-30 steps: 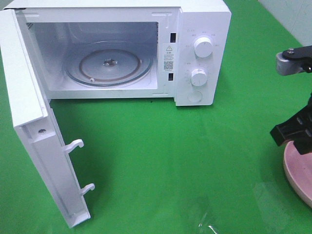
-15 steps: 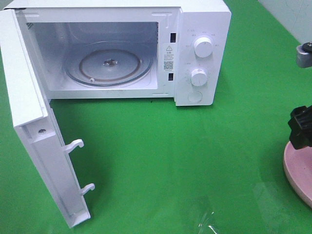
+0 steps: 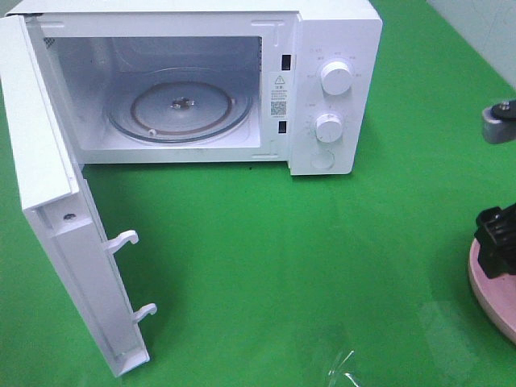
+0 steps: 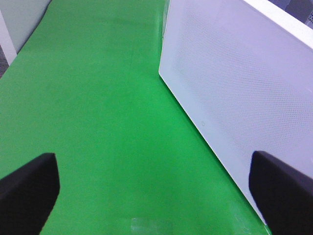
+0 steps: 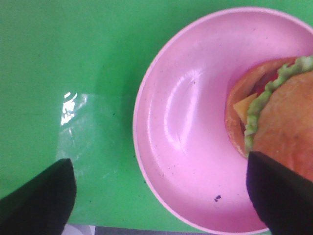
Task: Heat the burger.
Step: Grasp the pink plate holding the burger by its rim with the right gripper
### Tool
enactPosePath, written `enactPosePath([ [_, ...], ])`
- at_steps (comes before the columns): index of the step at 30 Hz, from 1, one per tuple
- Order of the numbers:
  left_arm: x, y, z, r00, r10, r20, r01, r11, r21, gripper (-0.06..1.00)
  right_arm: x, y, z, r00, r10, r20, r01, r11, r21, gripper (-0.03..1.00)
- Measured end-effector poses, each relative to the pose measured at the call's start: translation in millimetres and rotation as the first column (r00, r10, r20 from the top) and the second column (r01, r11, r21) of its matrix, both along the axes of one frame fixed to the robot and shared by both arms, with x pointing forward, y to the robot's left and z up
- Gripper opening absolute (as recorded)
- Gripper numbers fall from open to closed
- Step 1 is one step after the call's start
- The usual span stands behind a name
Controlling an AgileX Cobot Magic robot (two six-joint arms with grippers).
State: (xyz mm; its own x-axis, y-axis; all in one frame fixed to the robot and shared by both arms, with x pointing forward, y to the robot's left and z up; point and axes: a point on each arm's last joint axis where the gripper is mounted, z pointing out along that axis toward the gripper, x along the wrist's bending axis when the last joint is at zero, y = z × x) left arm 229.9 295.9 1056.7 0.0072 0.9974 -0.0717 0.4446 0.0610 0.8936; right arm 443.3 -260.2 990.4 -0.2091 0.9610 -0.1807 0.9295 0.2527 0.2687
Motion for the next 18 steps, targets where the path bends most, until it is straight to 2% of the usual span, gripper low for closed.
enactPosePath([
  [8,0.0,0.0,0.0,1.000,0.000,0.000,0.000,1.000,0.000,0.97,10.3,6.7,-26.3,0.999,-0.005,-0.050,0.006,0.999,0.032,0.88],
  [18,0.0,0.0,0.0,1.000,0.000,0.000,0.000,1.000,0.000,0.97,21.2,1.0,-51.6,0.991,-0.045,-0.127,0.048,0.999,0.022,0.86],
])
